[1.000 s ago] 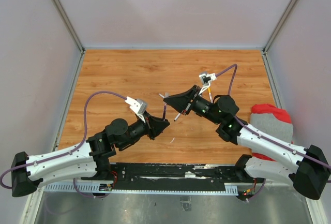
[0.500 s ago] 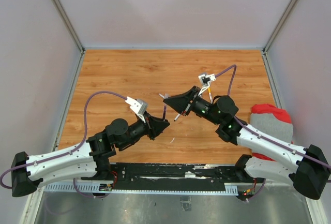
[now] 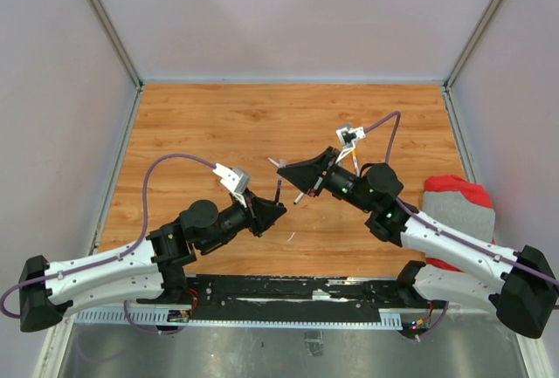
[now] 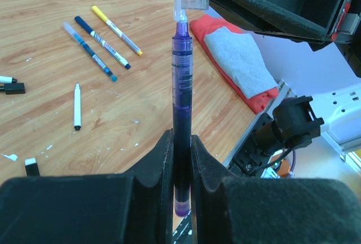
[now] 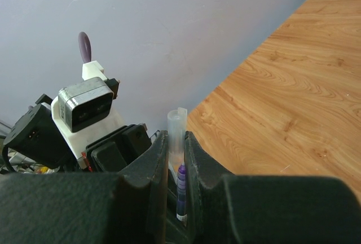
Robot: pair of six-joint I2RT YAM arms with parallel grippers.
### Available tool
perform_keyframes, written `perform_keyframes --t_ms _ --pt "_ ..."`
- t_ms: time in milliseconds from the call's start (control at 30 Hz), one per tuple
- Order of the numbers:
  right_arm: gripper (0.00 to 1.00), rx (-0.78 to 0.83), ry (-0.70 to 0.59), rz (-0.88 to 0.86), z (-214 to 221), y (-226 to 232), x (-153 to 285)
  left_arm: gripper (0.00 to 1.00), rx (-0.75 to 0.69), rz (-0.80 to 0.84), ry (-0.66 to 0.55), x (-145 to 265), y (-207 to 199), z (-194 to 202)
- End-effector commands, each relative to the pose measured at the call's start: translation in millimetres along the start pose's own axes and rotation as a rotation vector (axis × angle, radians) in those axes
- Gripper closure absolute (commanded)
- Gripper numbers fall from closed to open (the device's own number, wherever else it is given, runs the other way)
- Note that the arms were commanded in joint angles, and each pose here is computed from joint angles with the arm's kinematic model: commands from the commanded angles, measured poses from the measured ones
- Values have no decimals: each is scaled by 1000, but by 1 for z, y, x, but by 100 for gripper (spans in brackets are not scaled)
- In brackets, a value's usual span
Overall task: Insert the pens into the pen caps
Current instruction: Insert the pen cap onto the pen.
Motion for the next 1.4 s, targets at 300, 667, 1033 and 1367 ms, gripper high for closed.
perform_keyframes --t_ms 300,667,1033,1367 --pt "99 484 -103 -213 -41 52 17 99 -10 32 -28 3 -4 -4" --pt "100 668 -66 -292 -48 70 32 100 -25 65 -36 6 -6 -5" --pt "100 271 -105 -34 -44 41 16 100 -74 141 -64 5 -17 -19" --pt "100 96 -84 -54 -30 33 6 99 -70 143 -76 6 -17 -21"
Point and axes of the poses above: each gripper's point midway between its finger pads, its own x axis back along the fingers, its own y axis along the line the jaws close on, z = x × y, the point moved 7 cm from there along x, back along the fingers, and after that the axes turned 10 degrees about -x, right-handed, at the moved point
